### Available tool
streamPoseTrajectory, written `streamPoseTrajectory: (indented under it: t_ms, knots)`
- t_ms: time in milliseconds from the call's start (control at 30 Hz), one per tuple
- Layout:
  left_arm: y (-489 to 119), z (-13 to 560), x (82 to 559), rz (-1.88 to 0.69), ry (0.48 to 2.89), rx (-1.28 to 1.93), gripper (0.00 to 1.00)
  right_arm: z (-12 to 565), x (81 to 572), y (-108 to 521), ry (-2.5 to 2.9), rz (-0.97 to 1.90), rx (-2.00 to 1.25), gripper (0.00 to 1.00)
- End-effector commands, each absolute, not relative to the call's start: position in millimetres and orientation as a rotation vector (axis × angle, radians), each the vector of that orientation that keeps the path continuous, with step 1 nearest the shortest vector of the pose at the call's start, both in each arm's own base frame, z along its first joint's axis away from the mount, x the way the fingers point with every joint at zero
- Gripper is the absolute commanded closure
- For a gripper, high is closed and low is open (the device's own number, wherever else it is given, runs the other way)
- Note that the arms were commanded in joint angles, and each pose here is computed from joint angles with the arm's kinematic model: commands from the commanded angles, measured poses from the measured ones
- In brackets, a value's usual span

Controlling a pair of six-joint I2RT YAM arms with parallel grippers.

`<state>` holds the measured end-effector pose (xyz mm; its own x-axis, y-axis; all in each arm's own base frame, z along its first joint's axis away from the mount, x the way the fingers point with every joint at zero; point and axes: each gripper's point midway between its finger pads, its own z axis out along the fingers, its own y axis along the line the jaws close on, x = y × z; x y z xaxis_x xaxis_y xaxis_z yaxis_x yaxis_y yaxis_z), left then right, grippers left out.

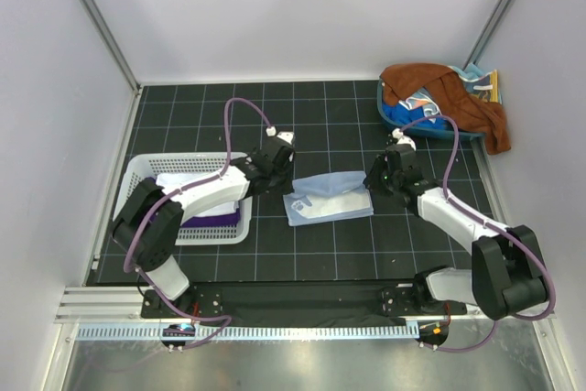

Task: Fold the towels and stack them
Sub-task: Fold the towel

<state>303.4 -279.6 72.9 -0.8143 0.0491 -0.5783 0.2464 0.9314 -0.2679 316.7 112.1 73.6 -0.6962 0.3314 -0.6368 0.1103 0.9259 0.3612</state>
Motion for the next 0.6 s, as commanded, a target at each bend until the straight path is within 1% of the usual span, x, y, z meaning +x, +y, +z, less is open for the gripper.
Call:
streamPoseTrajectory:
  t_ms: [0, 133, 200, 400, 567]
  knots:
    - [-282, 74, 302, -0.447, 2.486, 0.208, 1.0, 97, 324, 117, 2.236, 0.439, 0.32, 0.69]
    - [-284, 71, 298, -0.445, 2.496, 0.232, 1.0, 99, 319, 118, 2.251, 0.448, 0.333, 0.64]
    - [-284, 70, 297, -0.446, 2.5, 0.237, 1.0, 96, 317, 117, 2.265, 0.438, 0.335, 0.64]
    - [-281, 69, 294, -0.43, 2.511, 0.265, 1.0, 81, 307, 106, 2.339, 0.343, 0.381, 0.58]
    - [-279, 67, 291, -0.415, 2.525, 0.276, 1.0, 75, 301, 111, 2.361, 0.366, 0.392, 0.53]
